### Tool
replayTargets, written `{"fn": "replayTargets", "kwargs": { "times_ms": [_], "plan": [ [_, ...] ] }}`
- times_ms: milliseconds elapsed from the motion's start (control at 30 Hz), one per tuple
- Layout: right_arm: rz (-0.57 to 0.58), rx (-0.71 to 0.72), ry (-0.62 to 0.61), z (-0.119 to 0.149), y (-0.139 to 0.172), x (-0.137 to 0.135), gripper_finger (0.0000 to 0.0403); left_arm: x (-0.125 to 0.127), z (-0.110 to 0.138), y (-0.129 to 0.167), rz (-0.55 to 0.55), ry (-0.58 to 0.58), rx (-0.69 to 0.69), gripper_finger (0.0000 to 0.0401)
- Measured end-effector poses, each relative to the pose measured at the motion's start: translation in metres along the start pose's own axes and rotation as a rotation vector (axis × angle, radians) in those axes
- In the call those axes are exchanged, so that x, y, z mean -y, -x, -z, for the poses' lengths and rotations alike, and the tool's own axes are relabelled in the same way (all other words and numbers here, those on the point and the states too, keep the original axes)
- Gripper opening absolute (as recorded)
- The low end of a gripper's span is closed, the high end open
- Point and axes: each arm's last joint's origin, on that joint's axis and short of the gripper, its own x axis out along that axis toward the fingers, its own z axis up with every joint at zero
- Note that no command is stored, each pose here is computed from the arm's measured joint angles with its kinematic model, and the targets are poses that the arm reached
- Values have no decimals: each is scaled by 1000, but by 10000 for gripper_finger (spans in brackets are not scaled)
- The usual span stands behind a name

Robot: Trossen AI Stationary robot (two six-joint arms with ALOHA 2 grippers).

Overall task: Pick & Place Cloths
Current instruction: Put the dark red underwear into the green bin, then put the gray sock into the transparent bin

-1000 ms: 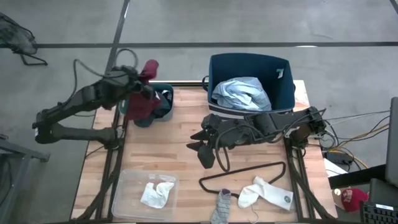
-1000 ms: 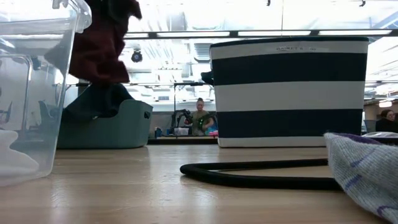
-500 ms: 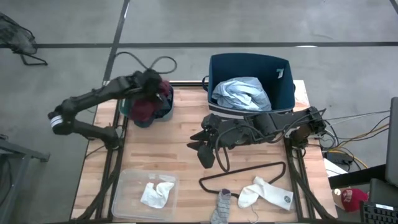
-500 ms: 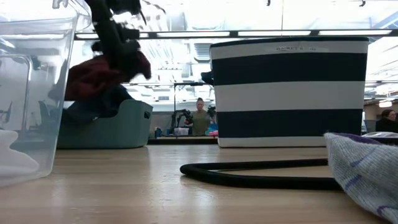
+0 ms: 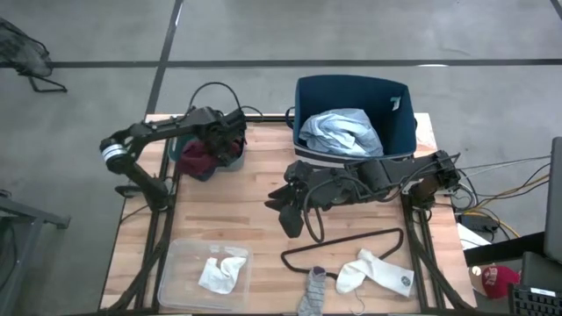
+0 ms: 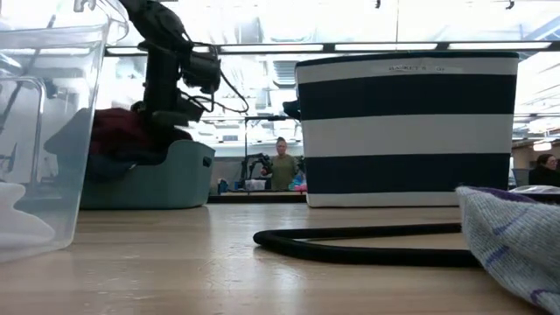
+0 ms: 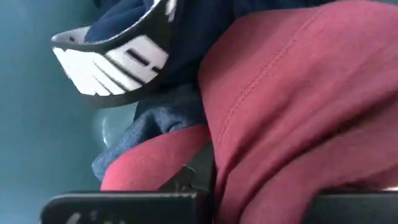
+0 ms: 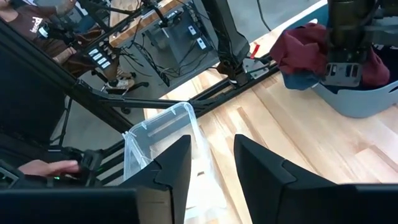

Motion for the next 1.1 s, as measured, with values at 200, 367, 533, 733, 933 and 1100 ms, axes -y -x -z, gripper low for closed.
{"fn": "replayTargets", "kwargs": {
  "times_ms": [200,367,533,733,933,1100],
  "plan": [
    [26,-30,11,3,0,3,112,-5,3,15,3,24,60,82],
    [69,-79,24,10,-2,8,117,-18,14,53,21,63,211,147],
    [105,-118,35,17,-6,12,137,-32,33,92,50,137,374,218],
    [140,-219,29,33,-13,20,164,-42,57,132,209,212,516,274],
    [144,-405,47,73,-28,28,184,-42,75,165,550,302,711,280],
    [187,-588,42,122,-40,40,193,-40,88,193,711,320,910,280]
  ]
}}
